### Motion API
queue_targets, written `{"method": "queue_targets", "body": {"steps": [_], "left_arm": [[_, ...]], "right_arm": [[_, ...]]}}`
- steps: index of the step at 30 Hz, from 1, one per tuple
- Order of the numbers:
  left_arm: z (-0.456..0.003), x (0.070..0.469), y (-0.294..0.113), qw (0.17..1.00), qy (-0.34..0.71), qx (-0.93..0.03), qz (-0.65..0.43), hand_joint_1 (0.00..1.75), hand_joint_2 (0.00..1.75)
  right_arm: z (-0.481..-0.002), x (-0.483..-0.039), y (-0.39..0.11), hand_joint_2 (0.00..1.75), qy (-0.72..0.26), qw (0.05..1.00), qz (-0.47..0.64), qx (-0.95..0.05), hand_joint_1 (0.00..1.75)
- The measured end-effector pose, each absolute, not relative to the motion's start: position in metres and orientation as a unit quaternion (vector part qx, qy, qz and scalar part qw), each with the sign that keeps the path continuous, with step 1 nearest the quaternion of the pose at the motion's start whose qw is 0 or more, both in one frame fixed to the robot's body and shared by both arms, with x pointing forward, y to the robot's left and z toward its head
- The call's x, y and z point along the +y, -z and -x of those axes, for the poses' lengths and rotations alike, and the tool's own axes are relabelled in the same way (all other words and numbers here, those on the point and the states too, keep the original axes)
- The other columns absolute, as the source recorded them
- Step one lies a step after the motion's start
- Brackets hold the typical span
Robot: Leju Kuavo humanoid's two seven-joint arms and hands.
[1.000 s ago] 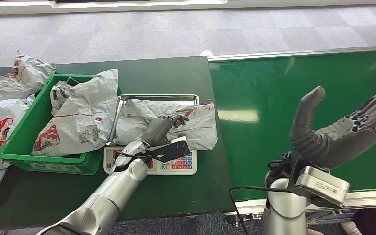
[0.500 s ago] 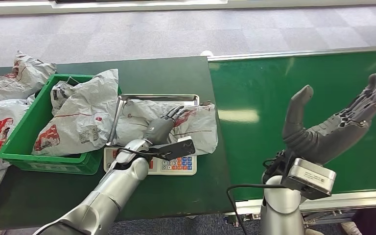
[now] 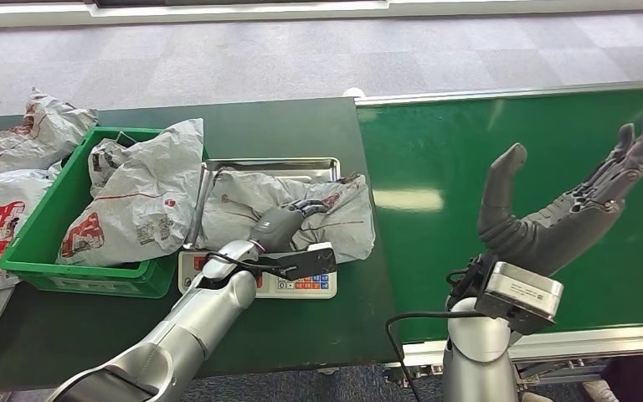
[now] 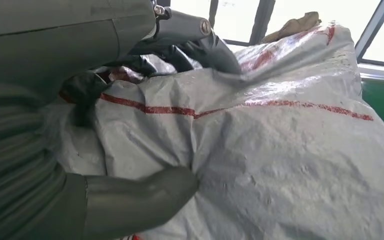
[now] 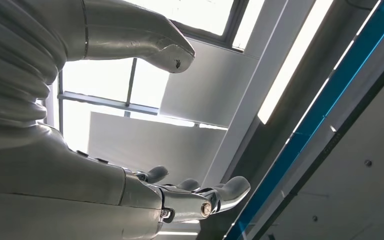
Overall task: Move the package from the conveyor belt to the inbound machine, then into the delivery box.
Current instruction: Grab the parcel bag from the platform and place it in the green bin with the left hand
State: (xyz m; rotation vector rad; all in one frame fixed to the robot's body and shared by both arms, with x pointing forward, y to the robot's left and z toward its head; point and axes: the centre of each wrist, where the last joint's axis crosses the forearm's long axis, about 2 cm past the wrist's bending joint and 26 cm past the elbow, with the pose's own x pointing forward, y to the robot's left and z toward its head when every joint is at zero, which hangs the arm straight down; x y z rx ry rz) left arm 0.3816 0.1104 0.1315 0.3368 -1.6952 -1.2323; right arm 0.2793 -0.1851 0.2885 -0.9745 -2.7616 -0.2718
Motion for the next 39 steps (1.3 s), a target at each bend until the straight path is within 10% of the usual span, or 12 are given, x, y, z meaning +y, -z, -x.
{"method": "queue_targets", "body": {"steps": [19, 39], "left_arm": [[-0.385, 0.12, -0.152, 0.465, 0.346, -0.807, -0.112, 1.75, 1.75], [-0.397, 0.258, -0.265, 0.17, 0.183, -0.775, -0.581, 1.75, 1.75]], "right_arm": [[-0.28, -0.185, -0.288, 1.75, 0.095, 0.102, 0.327, -0.935, 0.0], [-0.287, -0.187, -0.277, 1.75, 0.103, 0.124, 0.319, -0.934, 0.0]]}}
